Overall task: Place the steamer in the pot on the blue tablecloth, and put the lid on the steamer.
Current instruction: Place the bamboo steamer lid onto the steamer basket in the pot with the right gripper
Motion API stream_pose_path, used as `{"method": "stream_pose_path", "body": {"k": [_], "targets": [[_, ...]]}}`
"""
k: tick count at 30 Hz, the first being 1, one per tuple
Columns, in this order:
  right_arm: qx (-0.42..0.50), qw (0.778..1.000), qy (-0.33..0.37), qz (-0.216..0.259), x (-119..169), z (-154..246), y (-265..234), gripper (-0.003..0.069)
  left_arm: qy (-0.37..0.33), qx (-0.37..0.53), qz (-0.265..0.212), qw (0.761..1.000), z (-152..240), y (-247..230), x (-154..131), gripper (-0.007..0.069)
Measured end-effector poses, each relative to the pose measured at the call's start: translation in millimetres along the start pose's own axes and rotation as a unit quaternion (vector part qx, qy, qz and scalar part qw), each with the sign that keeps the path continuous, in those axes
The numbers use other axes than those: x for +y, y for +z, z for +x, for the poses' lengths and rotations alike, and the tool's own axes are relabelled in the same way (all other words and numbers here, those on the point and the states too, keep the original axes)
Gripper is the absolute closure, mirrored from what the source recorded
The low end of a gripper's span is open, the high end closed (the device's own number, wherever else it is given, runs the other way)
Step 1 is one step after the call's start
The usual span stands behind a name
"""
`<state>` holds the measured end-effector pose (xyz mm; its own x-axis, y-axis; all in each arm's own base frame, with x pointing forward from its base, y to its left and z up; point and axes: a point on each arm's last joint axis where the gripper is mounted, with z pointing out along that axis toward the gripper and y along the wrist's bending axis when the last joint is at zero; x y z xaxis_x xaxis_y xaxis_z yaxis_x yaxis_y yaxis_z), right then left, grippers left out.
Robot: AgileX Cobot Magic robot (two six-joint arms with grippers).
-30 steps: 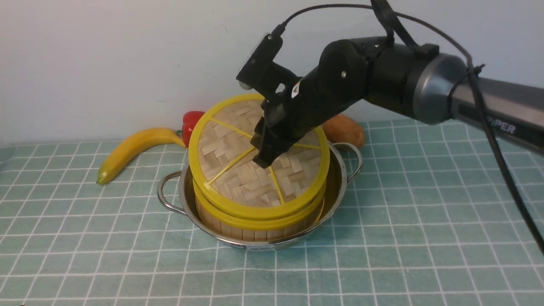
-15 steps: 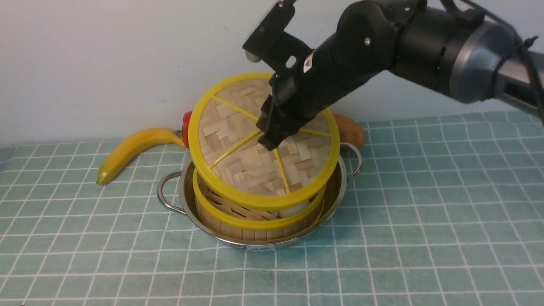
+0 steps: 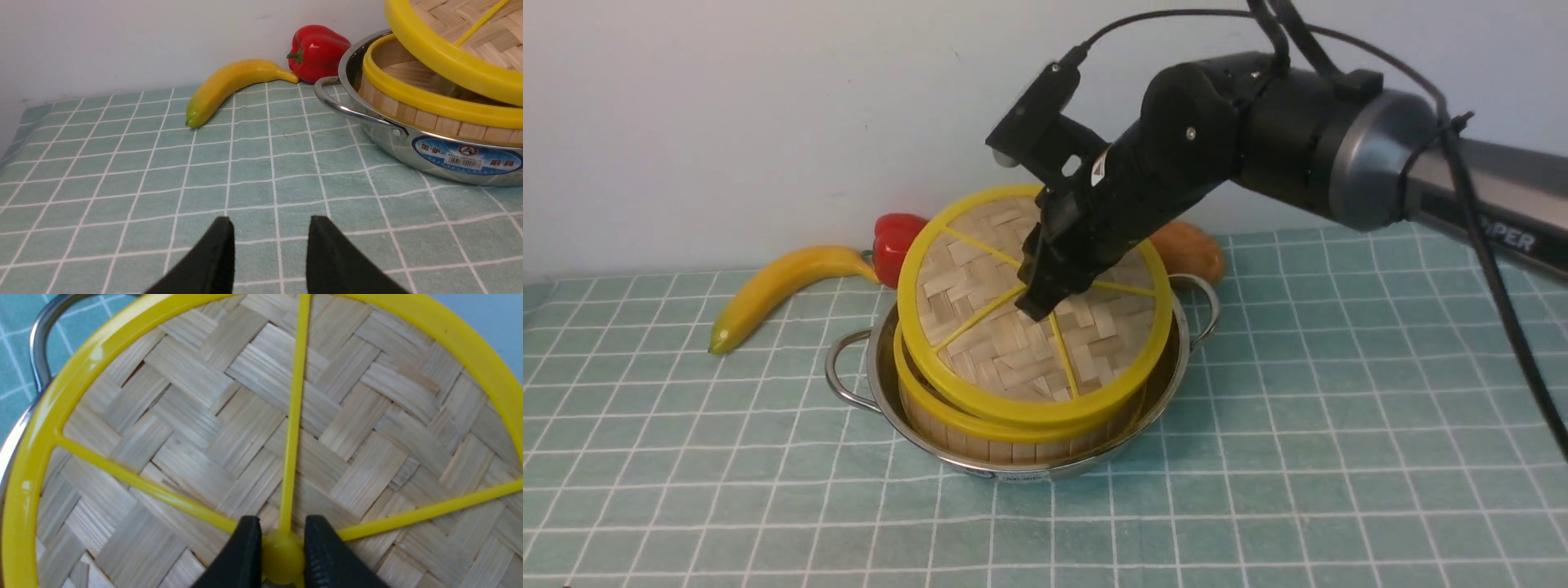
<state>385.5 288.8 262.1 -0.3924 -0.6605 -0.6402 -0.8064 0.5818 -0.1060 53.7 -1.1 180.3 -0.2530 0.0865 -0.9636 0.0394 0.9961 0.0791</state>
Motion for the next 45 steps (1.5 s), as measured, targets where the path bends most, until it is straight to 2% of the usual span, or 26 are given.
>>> {"method": "stream_pose_path", "body": {"k": [45], "targets": [[-0.008,1.000,0.010,-0.007,0.2,6.4,25.6,0.0512,0.000,0.000,0.000,1.000,0.0,0.0,0.0,0.0382]]}}
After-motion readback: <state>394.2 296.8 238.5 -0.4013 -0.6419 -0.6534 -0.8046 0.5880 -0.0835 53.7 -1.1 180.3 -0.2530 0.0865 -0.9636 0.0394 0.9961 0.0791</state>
